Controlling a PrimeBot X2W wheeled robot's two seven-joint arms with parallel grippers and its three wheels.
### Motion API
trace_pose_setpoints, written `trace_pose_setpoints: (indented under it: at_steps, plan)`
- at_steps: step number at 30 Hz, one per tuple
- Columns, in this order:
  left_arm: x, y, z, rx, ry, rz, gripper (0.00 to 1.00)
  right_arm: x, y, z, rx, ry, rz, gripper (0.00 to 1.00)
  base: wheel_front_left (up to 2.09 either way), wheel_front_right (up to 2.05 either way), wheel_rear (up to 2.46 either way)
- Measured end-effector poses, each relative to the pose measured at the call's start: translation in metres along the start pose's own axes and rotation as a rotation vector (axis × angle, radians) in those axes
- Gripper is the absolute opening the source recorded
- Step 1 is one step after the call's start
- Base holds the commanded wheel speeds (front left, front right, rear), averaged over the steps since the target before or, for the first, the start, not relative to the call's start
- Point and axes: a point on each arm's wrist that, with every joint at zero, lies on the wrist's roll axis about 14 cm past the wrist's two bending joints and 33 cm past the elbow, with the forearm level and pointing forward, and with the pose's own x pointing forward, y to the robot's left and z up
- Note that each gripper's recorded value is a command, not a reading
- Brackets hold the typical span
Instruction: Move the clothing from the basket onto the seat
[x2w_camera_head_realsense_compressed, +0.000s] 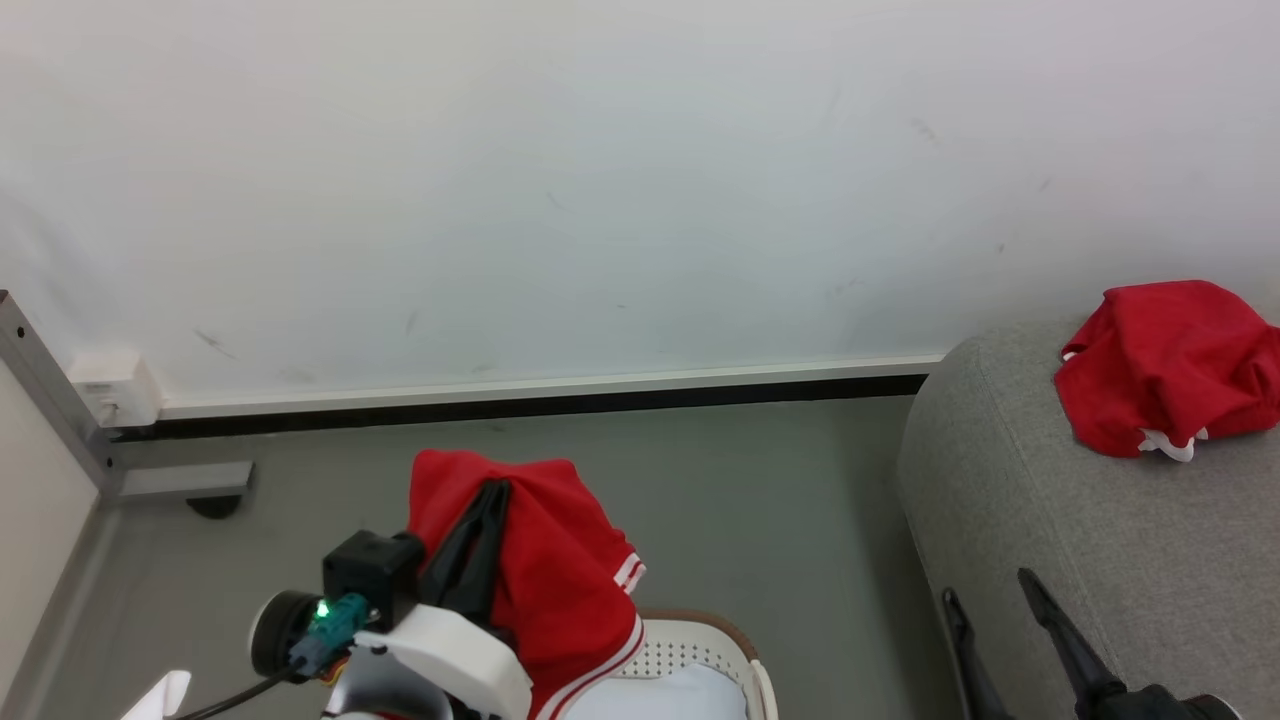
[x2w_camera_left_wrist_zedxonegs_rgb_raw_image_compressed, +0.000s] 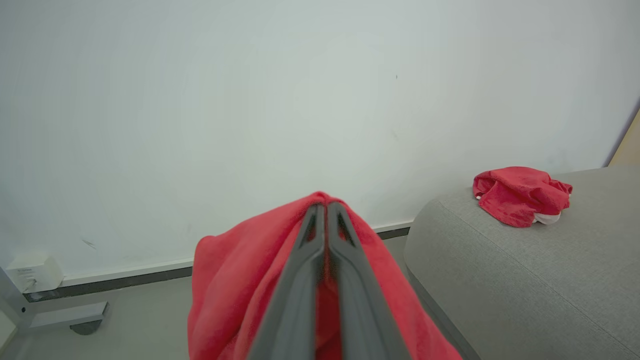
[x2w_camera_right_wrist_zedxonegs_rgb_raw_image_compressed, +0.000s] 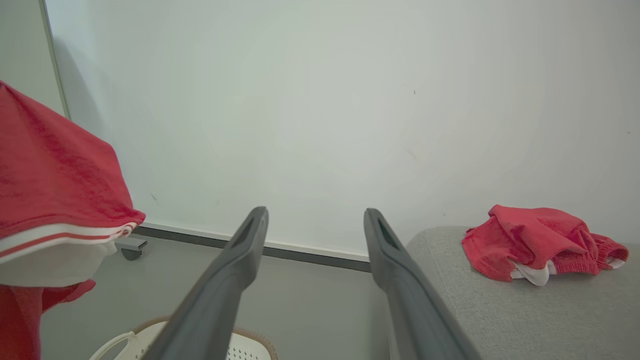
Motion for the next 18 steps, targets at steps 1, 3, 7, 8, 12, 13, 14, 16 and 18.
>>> trace_pose_setpoints:
  at_steps: [1,3,7,8,12,13,14,16,18]
  plan:
    - [0.0,0.0,0.0,0.0,0.0,0.0,0.0,0.0,0.0,0.0,0.0,0.0,0.0,1.0,0.0,0.0,0.0]
    - [-0.001,-0.004,0.004,-0.001,-0.005,-0.011,0.0,-0.001,0.01,-0.001,0.0,0.004,0.041,1.0,0.0,0.0,0.0]
    - [-0.002,-0.012,0.009,0.0,-0.006,-0.039,0.0,0.001,0.036,0.001,-0.006,0.006,0.16,1.0,0.0,0.0,0.0]
    - [-0.002,-0.016,0.009,0.0,-0.004,-0.051,0.0,0.004,0.043,0.003,-0.021,-0.001,0.197,1.0,0.0,0.0,0.0]
    - [-0.001,-0.028,0.01,0.0,-0.001,-0.092,0.0,0.014,0.072,0.011,-0.059,-0.015,0.344,1.0,0.0,0.0,0.0]
    - [-0.001,-0.031,0.011,0.0,-0.001,-0.104,0.0,0.016,0.08,0.012,-0.07,-0.014,0.383,1.0,0.0,0.0,0.0]
    - [-0.001,-0.035,0.012,0.001,-0.001,-0.118,0.0,0.018,0.085,0.013,-0.083,-0.014,0.414,1.0,0.0,0.0,0.0]
    - [0.0,-0.043,0.013,0.001,-0.002,-0.147,0.0,0.024,0.096,0.015,-0.123,-0.011,0.48,1.0,0.0,0.0,0.0]
    - [0.0,-0.053,0.015,0.001,-0.001,-0.182,0.0,0.03,0.104,0.017,-0.157,-0.009,0.531,1.0,0.0,0.0,0.0]
